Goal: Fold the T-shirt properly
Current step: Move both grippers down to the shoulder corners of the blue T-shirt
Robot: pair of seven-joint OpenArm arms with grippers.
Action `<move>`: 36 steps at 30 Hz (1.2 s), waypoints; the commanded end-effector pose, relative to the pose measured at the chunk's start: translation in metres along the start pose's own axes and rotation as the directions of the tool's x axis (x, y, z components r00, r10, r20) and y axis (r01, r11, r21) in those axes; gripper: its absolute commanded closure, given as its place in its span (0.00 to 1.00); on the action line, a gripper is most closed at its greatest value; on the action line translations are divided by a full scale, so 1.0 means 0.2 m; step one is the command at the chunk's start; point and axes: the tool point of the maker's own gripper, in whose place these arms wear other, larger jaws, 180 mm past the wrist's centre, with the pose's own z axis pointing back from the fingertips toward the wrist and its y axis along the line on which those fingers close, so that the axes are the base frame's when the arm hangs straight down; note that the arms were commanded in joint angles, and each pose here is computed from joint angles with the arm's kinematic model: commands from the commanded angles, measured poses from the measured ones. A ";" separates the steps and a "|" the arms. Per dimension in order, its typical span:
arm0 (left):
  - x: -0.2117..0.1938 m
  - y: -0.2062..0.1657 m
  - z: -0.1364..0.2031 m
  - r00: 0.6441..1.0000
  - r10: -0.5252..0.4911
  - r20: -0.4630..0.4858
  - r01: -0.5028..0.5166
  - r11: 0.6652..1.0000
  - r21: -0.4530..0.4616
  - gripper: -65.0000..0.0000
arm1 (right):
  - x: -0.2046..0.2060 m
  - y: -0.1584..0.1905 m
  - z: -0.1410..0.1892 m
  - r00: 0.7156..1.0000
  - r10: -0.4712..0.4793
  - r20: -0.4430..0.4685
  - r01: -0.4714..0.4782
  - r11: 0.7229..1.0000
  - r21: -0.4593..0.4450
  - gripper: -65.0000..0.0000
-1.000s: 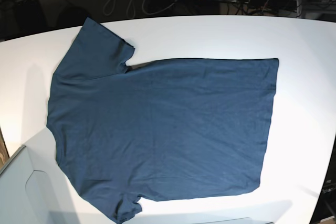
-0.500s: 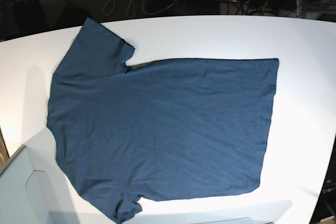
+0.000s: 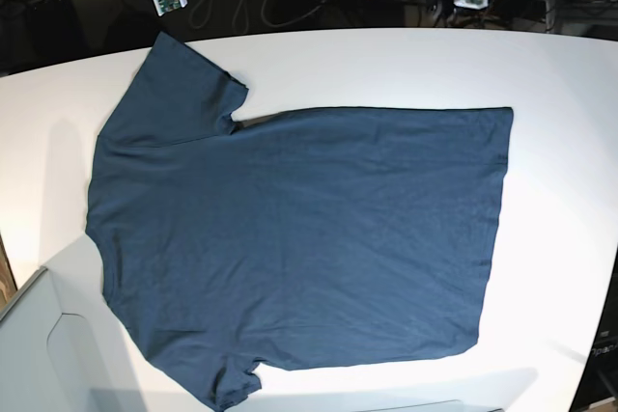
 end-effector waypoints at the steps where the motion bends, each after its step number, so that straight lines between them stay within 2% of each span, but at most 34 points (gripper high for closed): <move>1: 0.04 0.03 0.02 1.000 0.013 0.016 -0.013 1.000 0.017 0.80 | 0.05 0.00 0.01 0.999 -0.016 0.035 0.017 1.000 -0.008 0.51; 8: 0.16 0.24 -0.09 0.992 0.126 -0.013 -0.124 0.987 0.097 0.79 | 0.12 -0.01 -0.02 0.996 -0.027 0.080 0.028 0.999 -0.015 0.50; 14: 0.37 0.45 -0.12 0.976 0.183 0.121 -0.202 0.965 0.167 0.79 | 0.17 -0.03 -0.03 0.994 -0.022 0.103 0.024 0.999 -0.023 0.42; 16: 0.43 0.49 -0.13 0.972 0.174 0.160 -0.203 0.962 0.184 0.75 | 0.18 -0.03 -0.04 0.994 -0.021 0.109 0.024 0.999 -0.026 0.42; 21: 0.56 0.53 -0.17 0.965 0.140 0.223 -0.183 0.965 0.186 0.52 | 0.20 -0.04 -0.04 0.993 -0.017 0.117 0.020 0.999 -0.028 0.42; 23: 0.56 0.56 -0.20 0.963 0.147 0.225 -0.192 0.963 0.191 0.48 | 0.20 -0.04 -0.04 0.992 -0.017 0.122 0.020 0.999 -0.028 0.42; 30: 0.39 0.73 -0.40 0.960 0.230 0.160 -0.264 0.933 0.244 0.48 | 0.23 -0.05 -0.06 0.991 -0.016 0.132 0.021 0.999 -0.033 0.42; 36: 0.36 0.76 -0.51 0.952 0.266 0.150 -0.296 0.924 0.241 0.48 | 0.23 -0.05 -0.06 0.991 -0.016 0.132 0.021 0.999 -0.031 0.42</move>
